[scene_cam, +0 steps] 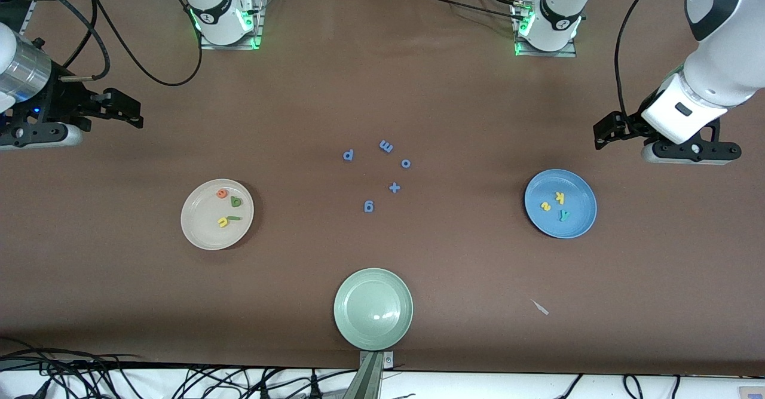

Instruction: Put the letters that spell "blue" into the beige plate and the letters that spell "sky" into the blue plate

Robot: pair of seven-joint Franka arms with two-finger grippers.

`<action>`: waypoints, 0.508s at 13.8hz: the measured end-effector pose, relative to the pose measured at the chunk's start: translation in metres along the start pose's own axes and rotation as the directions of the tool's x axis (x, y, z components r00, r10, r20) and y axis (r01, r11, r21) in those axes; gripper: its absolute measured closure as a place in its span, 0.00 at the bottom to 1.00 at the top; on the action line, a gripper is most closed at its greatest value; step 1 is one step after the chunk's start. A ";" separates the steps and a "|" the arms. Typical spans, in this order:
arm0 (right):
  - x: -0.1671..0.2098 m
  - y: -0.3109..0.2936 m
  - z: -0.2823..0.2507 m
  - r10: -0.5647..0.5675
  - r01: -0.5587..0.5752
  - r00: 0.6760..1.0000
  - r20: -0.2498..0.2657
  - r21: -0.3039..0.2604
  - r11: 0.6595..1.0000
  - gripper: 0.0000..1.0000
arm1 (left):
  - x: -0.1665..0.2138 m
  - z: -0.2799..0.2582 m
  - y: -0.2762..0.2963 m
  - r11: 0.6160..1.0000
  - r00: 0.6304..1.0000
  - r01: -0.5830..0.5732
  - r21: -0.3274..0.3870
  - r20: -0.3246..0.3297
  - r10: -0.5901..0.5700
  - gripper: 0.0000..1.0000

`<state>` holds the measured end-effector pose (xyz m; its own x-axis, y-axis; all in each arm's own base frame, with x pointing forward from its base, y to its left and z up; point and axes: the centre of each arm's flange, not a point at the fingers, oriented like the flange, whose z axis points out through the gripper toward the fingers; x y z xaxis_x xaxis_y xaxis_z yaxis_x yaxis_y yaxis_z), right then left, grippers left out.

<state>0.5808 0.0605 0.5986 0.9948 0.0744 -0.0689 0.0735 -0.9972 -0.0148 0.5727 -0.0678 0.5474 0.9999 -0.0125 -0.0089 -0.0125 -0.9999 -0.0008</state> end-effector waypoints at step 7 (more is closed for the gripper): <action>-0.003 0.000 0.000 -0.001 0.001 1.000 0.014 -0.004 1.000 0.00 | 0.000 0.000 0.000 1.000 1.000 0.000 0.000 0.000 0.000 0.00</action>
<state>0.5783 0.0603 0.5988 0.9937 0.0752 -0.0830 0.0745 -0.9972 -0.0113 0.5727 -0.0675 0.5474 0.9999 -0.0120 -0.0088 -0.0121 -0.9999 -0.0008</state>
